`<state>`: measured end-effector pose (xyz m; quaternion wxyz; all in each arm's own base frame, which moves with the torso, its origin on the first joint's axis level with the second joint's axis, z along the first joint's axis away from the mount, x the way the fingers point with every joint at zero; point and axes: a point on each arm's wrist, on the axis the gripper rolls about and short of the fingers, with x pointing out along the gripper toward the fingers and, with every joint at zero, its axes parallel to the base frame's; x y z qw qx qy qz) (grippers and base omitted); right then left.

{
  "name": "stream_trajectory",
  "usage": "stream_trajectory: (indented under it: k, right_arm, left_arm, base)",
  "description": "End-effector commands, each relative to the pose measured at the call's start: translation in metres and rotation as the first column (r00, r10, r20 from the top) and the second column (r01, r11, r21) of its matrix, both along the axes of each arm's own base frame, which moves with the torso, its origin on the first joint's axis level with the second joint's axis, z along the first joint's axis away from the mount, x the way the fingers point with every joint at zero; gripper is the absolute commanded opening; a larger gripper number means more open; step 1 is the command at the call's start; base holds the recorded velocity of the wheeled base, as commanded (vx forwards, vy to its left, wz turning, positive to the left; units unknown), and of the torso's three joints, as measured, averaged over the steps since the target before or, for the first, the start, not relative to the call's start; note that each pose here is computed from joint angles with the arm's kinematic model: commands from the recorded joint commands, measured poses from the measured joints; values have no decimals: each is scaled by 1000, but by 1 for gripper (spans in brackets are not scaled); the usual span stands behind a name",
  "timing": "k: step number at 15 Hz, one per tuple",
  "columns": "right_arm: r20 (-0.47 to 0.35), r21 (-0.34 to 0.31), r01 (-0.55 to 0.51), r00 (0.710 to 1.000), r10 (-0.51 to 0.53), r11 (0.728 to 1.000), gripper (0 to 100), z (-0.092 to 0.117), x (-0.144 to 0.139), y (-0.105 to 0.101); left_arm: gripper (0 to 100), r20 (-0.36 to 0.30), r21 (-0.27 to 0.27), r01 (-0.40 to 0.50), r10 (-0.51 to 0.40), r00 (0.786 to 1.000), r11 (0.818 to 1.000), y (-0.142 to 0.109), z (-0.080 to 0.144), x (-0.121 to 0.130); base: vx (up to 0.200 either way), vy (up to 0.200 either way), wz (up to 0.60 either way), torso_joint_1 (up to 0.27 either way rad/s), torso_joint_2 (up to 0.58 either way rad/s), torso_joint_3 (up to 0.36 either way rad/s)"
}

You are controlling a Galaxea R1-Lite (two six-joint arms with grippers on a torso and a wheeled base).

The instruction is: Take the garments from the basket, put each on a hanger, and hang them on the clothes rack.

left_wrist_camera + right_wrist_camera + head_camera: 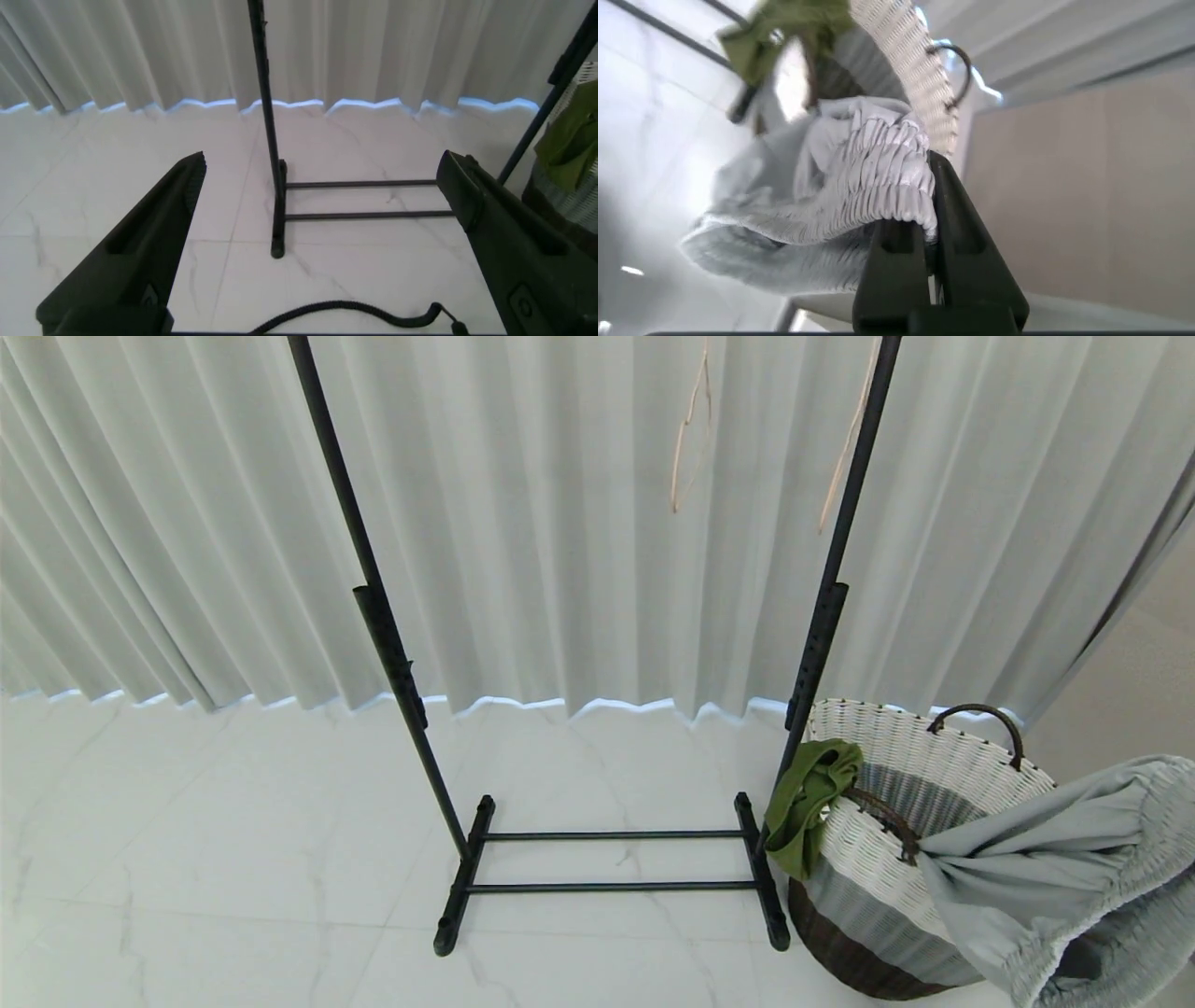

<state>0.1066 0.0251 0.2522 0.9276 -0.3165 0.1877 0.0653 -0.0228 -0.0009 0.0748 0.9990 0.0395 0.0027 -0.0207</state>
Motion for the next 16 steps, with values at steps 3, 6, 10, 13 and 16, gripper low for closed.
stream_trajectory:
  k: [3, 6, 10, 13, 16]
  right_arm:
    - [-35, 74, -110, 993, 113, 991, 0, 6, 1, 18]
    - [-81, 200, -207, 971, 227, 958, 0, 16, -5, 39]
    - [-86, 298, -286, 942, 324, 910, 0, 28, -6, 62]
    - [-59, 353, -316, 932, 358, 881, 0, 43, -3, 74]
    - [-47, 451, -332, 918, 393, 829, 0, 55, -4, 89]
  left_arm:
    - [100, 2, 19, 0, 0, 1000, 1000, 0, 0, 0]
    - [100, 6, 11, 0, 0, 1000, 1000, 0, 1, 0]
    - [100, 82, -106, 108, -99, 992, 989, 0, 66, 1]
    - [100, 59, -112, 233, -228, 972, 966, -2, 134, 29]
    - [100, -71, -129, 541, -552, 831, 831, -34, 181, 87]
  base:
    - [0, 0, 0, 0, 0, 0]
    - [0, 0, 0, 0, 0, 0]
    - [0, 0, 0, 0, 0, 0]
    - [0, 0, 0, 0, 0, 0]
    - [0, 0, 0, 0, 0, 0]
